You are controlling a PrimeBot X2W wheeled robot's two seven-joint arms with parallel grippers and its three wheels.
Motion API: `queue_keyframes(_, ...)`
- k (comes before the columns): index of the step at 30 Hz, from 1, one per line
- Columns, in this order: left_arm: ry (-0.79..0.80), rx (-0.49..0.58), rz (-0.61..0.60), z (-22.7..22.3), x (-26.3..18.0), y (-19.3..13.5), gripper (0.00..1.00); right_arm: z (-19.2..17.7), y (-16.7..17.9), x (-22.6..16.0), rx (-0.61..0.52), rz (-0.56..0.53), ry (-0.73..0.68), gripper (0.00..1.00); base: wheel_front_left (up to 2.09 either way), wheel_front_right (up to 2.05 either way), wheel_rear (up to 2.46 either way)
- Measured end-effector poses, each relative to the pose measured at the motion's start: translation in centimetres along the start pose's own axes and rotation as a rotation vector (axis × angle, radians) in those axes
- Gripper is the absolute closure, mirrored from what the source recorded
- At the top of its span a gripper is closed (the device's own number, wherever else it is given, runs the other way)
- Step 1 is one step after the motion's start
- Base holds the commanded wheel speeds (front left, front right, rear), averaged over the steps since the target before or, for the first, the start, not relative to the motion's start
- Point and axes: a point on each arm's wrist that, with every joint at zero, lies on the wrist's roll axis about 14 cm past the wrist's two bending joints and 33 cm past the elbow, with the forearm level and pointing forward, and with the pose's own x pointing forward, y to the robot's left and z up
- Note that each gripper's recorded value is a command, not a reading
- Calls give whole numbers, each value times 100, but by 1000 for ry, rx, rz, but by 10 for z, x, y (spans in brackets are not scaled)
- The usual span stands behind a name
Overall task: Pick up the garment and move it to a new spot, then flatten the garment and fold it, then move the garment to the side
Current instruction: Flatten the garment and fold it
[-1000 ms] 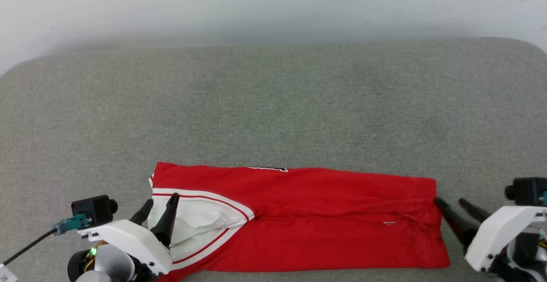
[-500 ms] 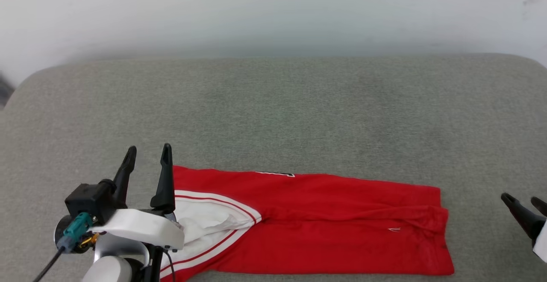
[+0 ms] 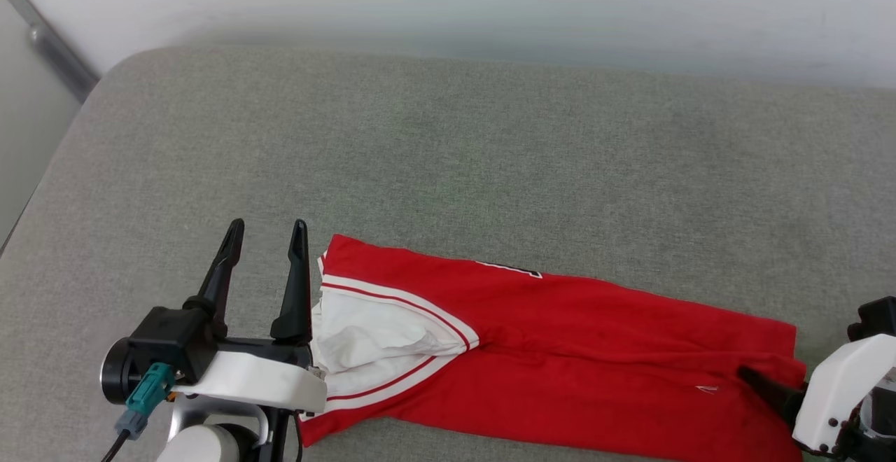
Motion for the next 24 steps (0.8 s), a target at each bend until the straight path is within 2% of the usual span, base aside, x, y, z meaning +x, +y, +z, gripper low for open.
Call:
queue_keyframes(7,10,3,12,-4,-1,3,0,-20,11,22,20,34,118,0,0,0,0)
queue_keyframes(8,11,3,10,-5,-1,2,0,-21,13,23,15,37,127,55,0,0,0)
queue_keyframes(9,12,3,7,-5,-1,2,0,-21,15,23,17,45,129,96,0,0,0)
queue_keyframes(10,12,2,3,-6,-1,0,0,-21,16,23,15,48,131,100,0,0,0)
queue_keyframes(19,-1,-4,-25,0,-3,-9,0,-1,25,6,-45,72,38,100,0,0,0)
queue_keyframes(24,-9,-5,-46,4,-5,-15,0,12,9,-12,-40,32,-23,100,0,0,0)
